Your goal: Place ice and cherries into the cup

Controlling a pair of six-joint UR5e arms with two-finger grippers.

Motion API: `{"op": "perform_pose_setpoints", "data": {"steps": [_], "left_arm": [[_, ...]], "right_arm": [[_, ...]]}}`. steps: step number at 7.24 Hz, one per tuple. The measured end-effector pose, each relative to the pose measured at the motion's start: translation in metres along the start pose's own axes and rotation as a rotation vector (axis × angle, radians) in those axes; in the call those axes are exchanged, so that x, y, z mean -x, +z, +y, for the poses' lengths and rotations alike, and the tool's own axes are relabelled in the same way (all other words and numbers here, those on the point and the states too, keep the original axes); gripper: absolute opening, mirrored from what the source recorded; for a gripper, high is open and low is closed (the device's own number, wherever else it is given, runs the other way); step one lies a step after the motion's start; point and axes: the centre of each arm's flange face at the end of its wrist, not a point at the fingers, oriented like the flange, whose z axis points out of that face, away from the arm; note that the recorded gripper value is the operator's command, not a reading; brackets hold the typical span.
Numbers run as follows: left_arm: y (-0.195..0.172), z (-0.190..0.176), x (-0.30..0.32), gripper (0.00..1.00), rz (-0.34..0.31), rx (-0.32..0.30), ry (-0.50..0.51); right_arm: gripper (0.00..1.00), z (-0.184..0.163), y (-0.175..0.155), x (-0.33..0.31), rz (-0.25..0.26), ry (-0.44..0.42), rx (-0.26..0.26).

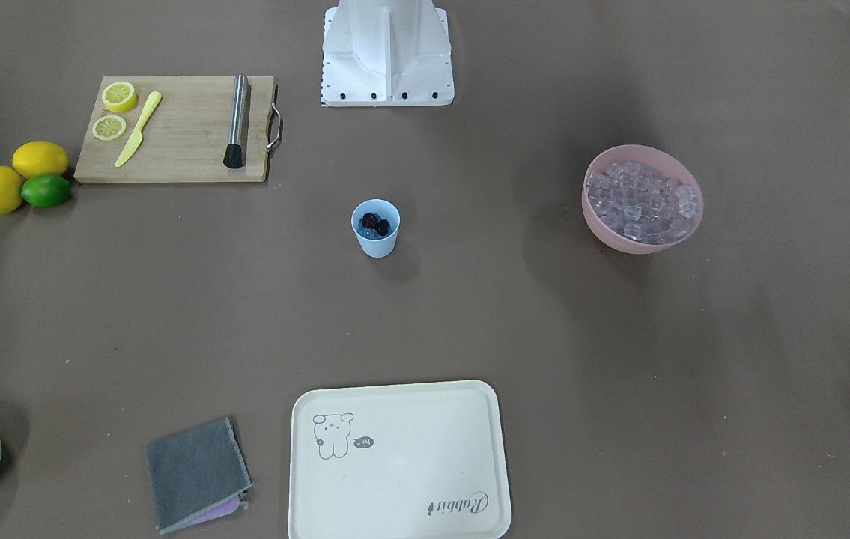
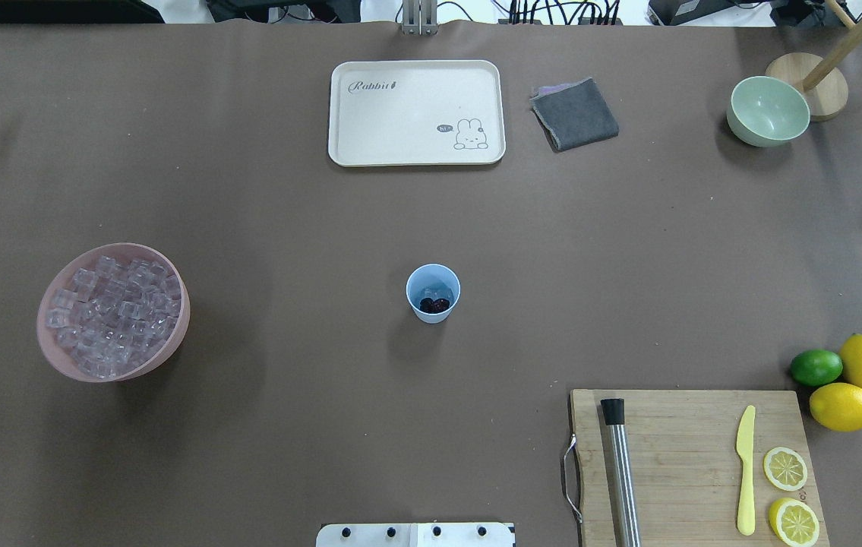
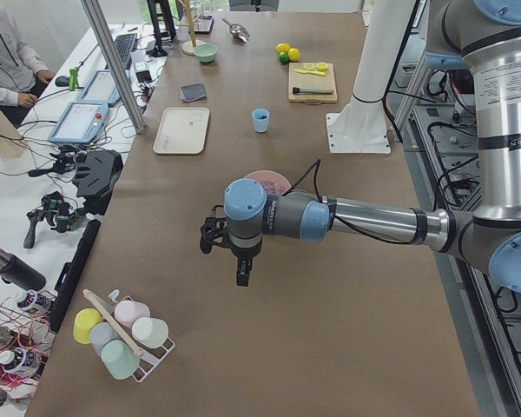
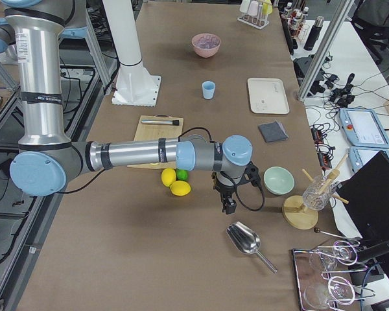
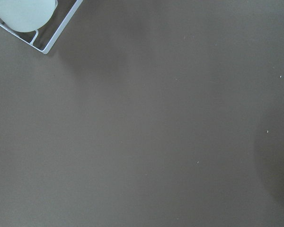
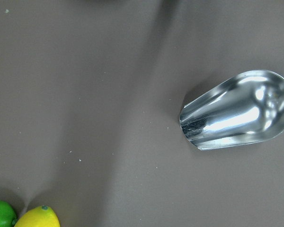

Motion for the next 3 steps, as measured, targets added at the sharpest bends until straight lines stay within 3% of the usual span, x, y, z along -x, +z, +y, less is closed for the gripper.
{"op": "perform_pose_setpoints", "data": {"steps": [3], "left_arm": [[0.0038,0.0017,0.0053,0.97,-0.001,0.009,-0.012]], "right_arm": [[1.00,0.0011,0.0034,-0.0034,0.001,0.006,0.007]]}}
